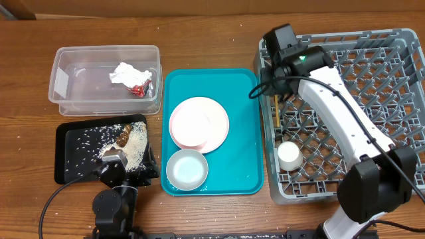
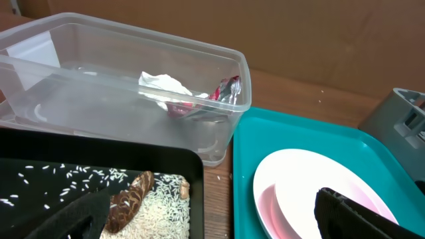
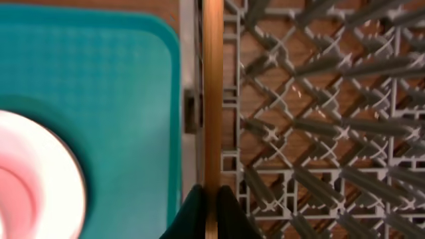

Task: Sort waste into correct bins and load items into the dishwasher

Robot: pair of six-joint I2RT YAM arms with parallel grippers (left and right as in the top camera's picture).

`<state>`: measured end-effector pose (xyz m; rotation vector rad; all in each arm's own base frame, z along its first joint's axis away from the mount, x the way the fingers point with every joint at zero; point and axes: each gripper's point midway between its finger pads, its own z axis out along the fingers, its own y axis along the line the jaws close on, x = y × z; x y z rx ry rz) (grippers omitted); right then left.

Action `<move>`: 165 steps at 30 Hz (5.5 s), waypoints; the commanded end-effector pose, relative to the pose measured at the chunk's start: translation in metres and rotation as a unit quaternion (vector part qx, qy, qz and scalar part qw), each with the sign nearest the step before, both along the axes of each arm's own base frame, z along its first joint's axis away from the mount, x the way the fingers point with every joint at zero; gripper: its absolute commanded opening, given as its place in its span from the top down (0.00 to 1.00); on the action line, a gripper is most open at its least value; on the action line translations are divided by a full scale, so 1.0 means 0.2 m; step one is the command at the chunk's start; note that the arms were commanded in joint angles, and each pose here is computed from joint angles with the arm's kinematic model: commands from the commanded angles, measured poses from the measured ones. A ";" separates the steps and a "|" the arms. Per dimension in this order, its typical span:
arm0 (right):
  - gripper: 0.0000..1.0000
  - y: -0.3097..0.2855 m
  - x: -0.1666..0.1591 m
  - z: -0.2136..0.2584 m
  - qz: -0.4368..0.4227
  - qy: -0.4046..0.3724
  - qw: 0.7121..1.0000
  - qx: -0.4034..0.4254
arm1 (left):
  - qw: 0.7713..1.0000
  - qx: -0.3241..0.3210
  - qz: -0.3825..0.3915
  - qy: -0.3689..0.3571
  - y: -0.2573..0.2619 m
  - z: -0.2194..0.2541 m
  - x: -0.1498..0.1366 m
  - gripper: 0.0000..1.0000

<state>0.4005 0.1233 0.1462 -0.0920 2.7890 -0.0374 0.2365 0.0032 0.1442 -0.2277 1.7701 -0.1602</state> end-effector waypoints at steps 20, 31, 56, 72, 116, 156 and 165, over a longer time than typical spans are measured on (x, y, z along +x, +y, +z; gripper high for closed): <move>0.47 0.72 -0.30 -0.02 0.084 0.042 0.986 0.141 | 1.000 -0.009 -0.003 -0.004 -0.01 0.00 0.00 0.00; 0.47 0.86 -0.36 -0.36 0.013 0.087 0.981 0.175 | 1.000 -0.009 -0.003 -0.004 -0.01 0.00 0.00 0.00; 0.96 0.39 -0.12 0.14 -0.134 -0.082 0.977 0.147 | 1.000 -0.009 -0.003 -0.004 -0.01 0.00 0.00 0.00; 0.96 -1.12 -0.42 0.52 -0.410 -0.211 0.828 -0.319 | 1.000 -0.009 -0.003 -0.004 -0.01 0.00 0.00 0.00; 0.96 -0.92 -0.28 0.21 -0.248 -0.173 0.803 -0.514 | 1.000 -0.009 -0.003 -0.004 -0.01 0.00 0.00 0.00; 0.60 -0.64 -0.33 0.01 -0.202 -0.067 0.899 -0.384 | 1.000 -0.009 -0.003 -0.004 -0.01 0.00 0.00 0.00; 0.55 -0.25 -0.28 0.19 -0.160 -0.039 0.970 -0.178 | 1.000 -0.009 -0.003 -0.004 -0.01 0.00 0.00 0.00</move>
